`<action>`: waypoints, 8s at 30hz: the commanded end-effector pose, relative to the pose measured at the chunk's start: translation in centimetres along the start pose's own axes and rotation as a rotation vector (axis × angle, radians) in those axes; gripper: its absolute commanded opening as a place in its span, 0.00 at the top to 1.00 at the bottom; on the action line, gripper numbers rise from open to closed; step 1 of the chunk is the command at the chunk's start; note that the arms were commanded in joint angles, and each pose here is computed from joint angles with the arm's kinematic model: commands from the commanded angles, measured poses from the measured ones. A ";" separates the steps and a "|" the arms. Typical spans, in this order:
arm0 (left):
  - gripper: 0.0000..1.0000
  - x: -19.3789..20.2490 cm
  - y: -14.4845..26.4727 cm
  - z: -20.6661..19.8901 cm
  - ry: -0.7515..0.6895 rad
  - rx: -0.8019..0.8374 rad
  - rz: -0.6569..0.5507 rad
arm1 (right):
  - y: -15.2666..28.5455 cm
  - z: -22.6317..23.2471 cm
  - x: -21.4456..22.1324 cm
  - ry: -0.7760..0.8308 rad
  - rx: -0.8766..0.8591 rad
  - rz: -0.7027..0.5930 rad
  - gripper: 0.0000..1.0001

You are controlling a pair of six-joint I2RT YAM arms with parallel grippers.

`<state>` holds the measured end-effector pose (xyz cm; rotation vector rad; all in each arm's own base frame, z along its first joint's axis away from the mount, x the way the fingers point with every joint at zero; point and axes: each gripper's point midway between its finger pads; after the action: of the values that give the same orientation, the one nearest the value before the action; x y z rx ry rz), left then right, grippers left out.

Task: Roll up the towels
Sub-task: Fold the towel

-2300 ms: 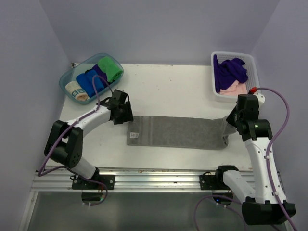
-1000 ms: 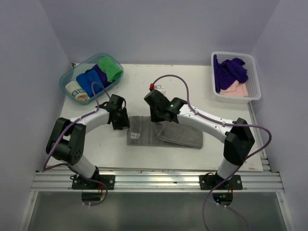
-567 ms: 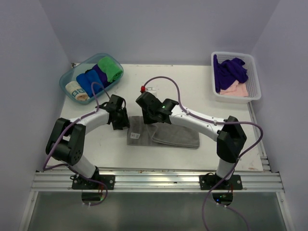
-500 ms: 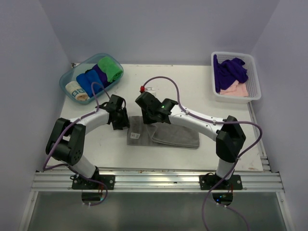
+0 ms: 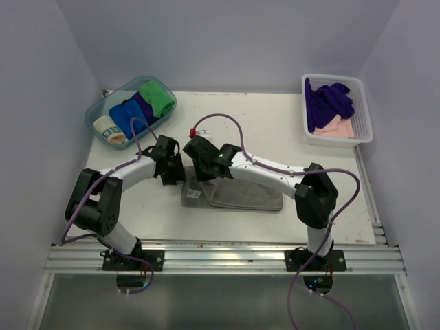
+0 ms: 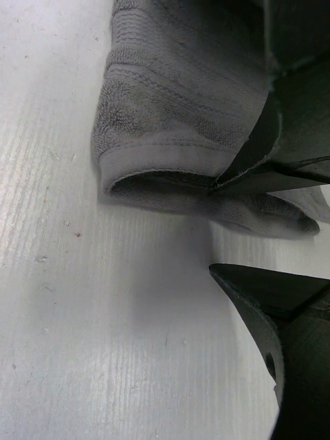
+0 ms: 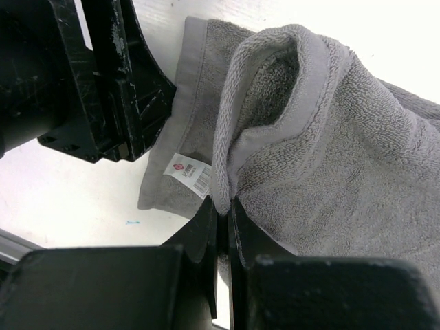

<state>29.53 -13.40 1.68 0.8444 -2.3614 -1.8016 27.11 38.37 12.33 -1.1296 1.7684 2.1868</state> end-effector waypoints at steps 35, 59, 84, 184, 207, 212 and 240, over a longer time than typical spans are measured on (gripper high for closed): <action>0.47 -3.6 5.0 2.5 0.020 -0.130 -0.143 | 4.8 -12.8 1.4 -0.221 0.122 -0.133 0.57; 0.43 -3.0 3.7 -7.2 -0.214 0.157 -0.168 | 4.0 -20.4 6.9 -0.365 0.245 -0.024 0.61; 0.57 -3.1 1.2 -3.4 -0.165 0.000 -0.118 | -0.2 -23.7 12.8 -0.450 0.147 0.171 0.36; 0.40 -13.0 4.6 -24.0 -0.440 0.181 -0.310 | 6.6 -8.5 14.1 -0.120 -0.124 0.039 1.00; 0.39 -7.5 5.3 -15.0 -0.364 0.202 -0.188 | 4.5 -6.3 12.8 0.042 -0.048 -0.011 1.00; 0.41 -4.6 2.4 -14.1 -0.329 0.220 -0.067 | 3.9 -10.5 11.1 -0.018 0.043 0.002 1.00; 0.34 -10.6 0.9 -22.1 -0.368 0.297 -0.133 | 4.7 -15.7 11.9 -0.243 0.115 -0.003 1.00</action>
<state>46.65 -27.44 6.08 0.6734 -2.8183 -1.8480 23.39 18.70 5.06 -0.7850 1.8464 2.1087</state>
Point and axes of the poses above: each gripper's point midway between its finger pads, its own y axis back along the fingers, its own z axis along the line the jaws close on, x = y × z, and after that the axes turned 11 degrees about y, right-handed
